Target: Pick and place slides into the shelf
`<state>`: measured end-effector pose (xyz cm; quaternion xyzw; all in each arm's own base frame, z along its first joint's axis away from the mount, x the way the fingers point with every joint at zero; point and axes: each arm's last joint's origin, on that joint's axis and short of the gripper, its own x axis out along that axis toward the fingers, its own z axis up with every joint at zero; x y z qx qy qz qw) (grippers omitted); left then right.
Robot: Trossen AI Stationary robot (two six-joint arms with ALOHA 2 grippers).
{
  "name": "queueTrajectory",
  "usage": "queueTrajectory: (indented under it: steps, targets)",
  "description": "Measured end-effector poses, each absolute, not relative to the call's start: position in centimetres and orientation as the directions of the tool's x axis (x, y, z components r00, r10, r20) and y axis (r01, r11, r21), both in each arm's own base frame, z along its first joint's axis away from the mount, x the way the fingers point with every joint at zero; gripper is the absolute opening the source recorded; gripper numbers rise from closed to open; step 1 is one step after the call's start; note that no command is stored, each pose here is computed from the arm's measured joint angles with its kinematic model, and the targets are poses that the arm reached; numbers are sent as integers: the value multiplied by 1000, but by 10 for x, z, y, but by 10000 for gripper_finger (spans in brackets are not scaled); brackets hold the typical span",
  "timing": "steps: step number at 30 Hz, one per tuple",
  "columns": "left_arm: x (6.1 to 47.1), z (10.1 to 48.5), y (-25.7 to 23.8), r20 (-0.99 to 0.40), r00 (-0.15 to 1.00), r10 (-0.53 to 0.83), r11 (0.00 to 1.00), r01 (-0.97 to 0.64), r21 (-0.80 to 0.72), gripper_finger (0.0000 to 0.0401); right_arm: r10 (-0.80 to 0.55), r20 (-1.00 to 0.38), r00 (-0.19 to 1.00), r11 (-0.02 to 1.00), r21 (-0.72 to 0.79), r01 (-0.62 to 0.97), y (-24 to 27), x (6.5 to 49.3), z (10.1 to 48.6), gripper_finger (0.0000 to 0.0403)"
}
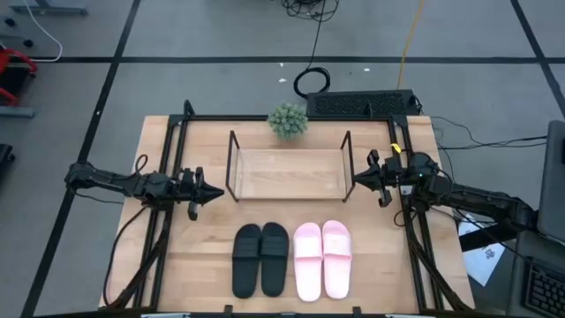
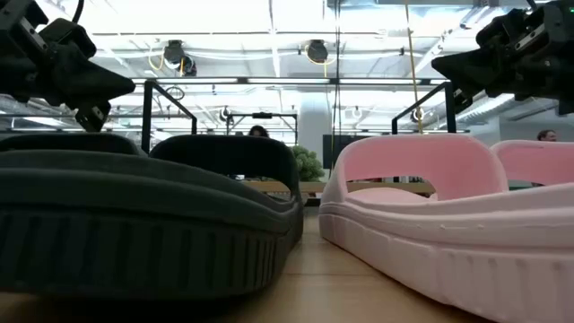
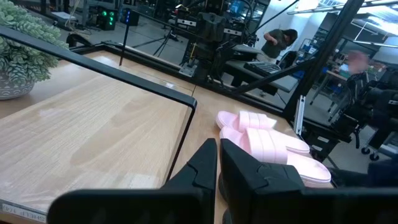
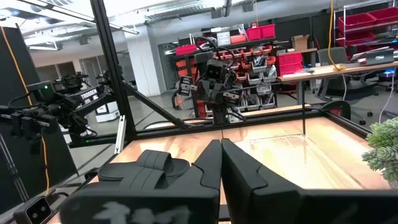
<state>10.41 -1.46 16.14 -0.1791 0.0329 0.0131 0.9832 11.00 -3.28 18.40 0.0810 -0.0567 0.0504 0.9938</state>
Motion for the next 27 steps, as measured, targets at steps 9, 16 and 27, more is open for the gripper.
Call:
queueTrajectory:
  steps: [9, 16, 27]
  targets:
    - [104, 161, -15, -69, 997, 14, 936, -37, -351, 26, 91, 121, 989, 982, 155, -109, -33, 110, 184, 0]
    - [104, 162, -15, -69, 998, 15, 938, -38, -345, 26, 91, 121, 989, 982, 156, -110, -33, 110, 184, 0]
    - [104, 162, -15, -68, 997, 19, 929, -43, -368, 26, 66, 184, 981, 983, 156, -95, -33, 109, 190, 0]
